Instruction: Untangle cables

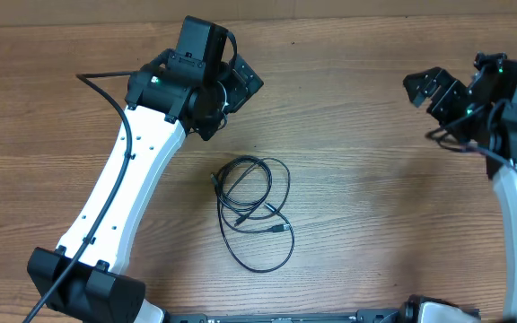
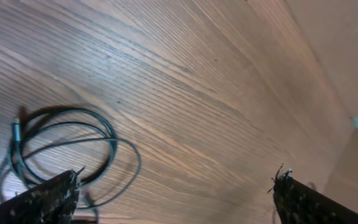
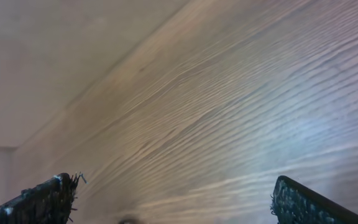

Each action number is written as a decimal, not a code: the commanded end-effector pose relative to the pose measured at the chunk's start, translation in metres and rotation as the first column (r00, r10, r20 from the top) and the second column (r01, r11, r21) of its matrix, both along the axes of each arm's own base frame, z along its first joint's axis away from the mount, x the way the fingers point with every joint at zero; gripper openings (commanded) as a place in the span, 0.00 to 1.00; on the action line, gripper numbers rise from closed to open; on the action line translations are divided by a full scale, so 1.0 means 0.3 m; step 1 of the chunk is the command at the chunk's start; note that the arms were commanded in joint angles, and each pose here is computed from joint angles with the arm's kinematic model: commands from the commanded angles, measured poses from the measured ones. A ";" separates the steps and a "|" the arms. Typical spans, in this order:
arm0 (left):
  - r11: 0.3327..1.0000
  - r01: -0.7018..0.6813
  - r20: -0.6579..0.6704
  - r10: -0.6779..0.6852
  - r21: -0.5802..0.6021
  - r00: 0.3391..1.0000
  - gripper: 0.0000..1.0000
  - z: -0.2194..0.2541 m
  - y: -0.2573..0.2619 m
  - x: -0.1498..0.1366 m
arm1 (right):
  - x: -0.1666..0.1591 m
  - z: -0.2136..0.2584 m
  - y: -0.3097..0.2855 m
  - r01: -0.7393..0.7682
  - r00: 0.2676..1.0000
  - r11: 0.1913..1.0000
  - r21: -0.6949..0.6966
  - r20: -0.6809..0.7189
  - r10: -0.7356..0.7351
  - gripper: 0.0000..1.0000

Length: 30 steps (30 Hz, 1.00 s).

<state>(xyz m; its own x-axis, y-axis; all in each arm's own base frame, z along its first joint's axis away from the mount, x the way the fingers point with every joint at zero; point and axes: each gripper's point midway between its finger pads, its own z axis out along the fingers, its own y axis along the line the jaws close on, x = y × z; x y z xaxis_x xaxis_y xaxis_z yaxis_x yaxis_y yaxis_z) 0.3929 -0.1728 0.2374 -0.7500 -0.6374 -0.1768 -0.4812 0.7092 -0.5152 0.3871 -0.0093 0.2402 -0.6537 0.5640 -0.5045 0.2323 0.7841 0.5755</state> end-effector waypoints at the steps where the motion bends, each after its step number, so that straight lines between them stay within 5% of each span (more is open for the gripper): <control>1: 0.977 0.173 0.057 -0.181 0.123 0.982 1.00 0.000 0.006 -0.003 | -0.046 0.082 0.034 -0.015 0.999 1.000 0.002 0.050 0.015 1.00; 8: 0.878 0.383 -0.037 -0.389 0.286 0.920 1.00 -0.051 0.060 -0.082 | -0.105 0.033 0.154 -0.177 0.984 0.980 0.087 -0.020 0.179 1.00; 13: 0.848 0.364 -0.092 -0.357 0.387 0.930 1.00 -0.027 0.155 -0.145 | -0.130 -0.079 0.259 -0.328 0.939 0.943 0.057 -0.094 0.332 1.00; 25: 0.846 0.197 -0.049 -0.199 0.495 0.979 1.00 0.134 0.328 -0.317 | -0.136 -0.365 0.386 -0.418 0.860 0.908 0.017 -0.316 0.401 1.00; 30: 0.821 0.124 -0.072 -0.100 0.557 0.992 1.00 0.135 0.399 -0.353 | -0.154 -0.414 0.456 -0.594 0.768 0.804 0.027 -0.279 0.577 1.00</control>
